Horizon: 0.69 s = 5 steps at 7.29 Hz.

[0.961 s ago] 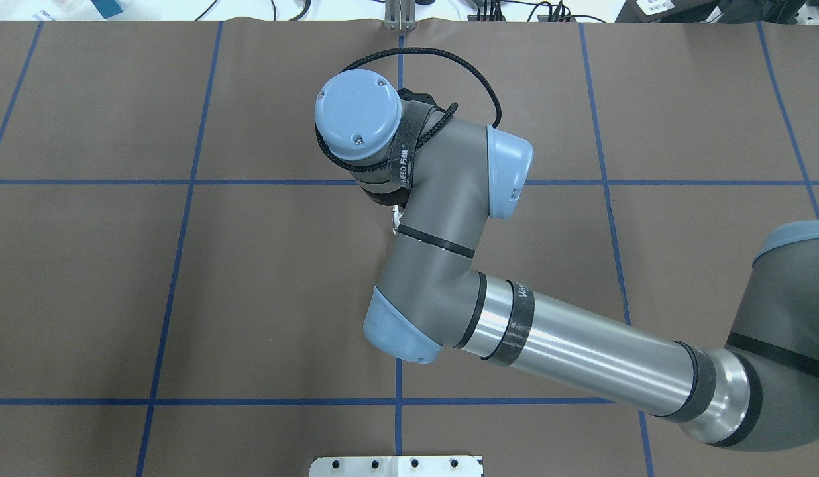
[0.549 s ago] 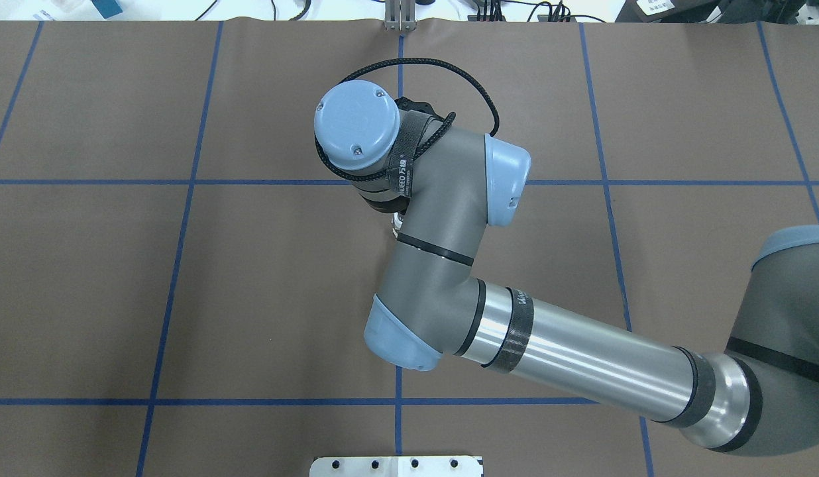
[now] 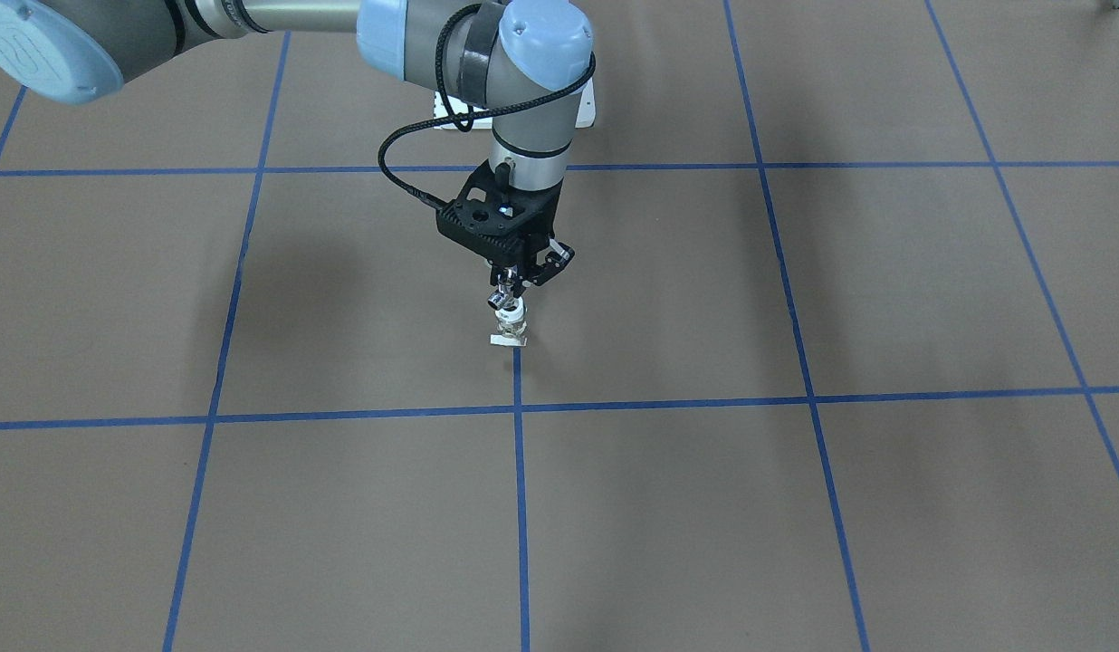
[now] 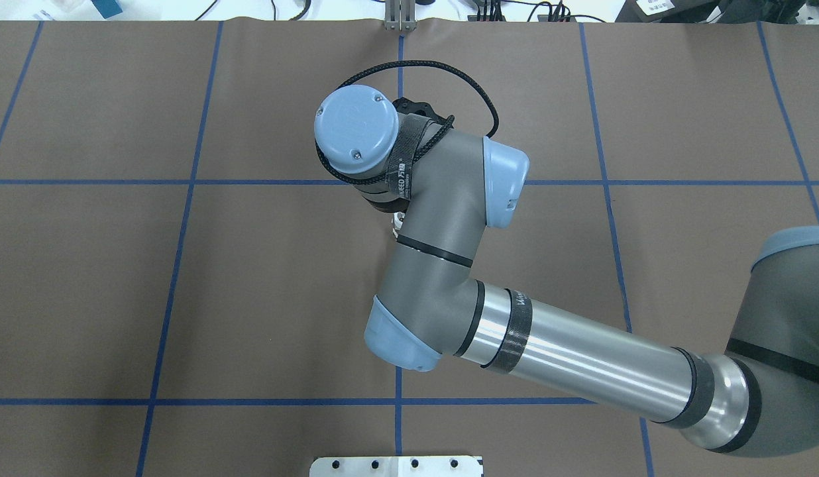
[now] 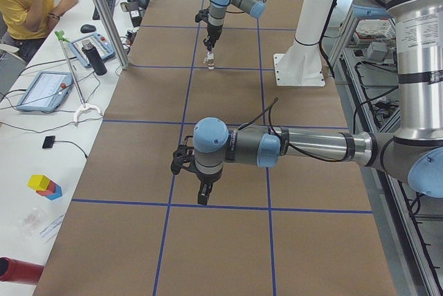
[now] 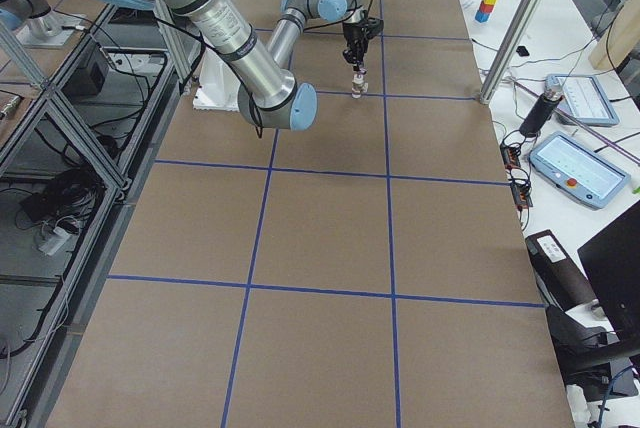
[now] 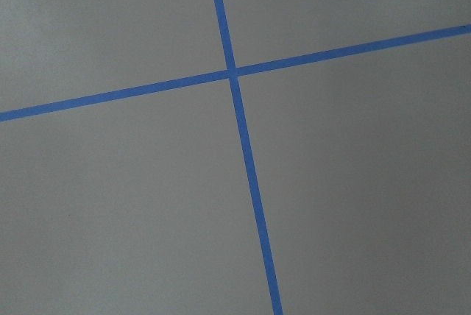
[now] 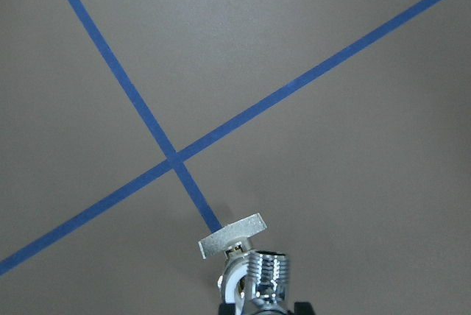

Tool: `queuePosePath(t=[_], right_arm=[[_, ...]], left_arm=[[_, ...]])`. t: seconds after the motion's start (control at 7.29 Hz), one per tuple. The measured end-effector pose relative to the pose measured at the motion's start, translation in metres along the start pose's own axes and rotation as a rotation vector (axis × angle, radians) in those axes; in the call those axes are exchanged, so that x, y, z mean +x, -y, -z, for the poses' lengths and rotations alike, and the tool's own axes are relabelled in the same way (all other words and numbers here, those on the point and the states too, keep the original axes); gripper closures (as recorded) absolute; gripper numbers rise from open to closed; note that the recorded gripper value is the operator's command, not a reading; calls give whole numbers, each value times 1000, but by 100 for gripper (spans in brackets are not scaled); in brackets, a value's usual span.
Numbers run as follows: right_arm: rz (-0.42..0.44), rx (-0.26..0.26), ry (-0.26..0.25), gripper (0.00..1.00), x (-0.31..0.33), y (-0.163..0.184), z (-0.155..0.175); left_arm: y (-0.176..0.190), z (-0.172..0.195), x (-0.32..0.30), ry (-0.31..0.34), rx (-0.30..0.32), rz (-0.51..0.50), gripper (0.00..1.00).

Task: Assemble PPR valve and pipe with both arms
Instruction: 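Lower the chrome fitting onto the top of the valve with the right gripper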

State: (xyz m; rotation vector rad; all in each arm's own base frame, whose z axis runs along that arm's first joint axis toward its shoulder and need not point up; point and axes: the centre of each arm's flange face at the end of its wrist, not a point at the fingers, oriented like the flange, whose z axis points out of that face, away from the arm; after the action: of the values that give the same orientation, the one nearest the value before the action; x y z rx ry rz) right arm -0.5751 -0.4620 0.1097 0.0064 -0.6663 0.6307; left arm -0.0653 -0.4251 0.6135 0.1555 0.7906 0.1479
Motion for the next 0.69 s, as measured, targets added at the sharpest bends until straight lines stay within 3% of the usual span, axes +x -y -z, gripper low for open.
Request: queuePosePath(t=[0.69], right_arm=[[5,1,1,100,0,-2,-1]], left_arm=[[1,0,0,0,1,-1,0]])
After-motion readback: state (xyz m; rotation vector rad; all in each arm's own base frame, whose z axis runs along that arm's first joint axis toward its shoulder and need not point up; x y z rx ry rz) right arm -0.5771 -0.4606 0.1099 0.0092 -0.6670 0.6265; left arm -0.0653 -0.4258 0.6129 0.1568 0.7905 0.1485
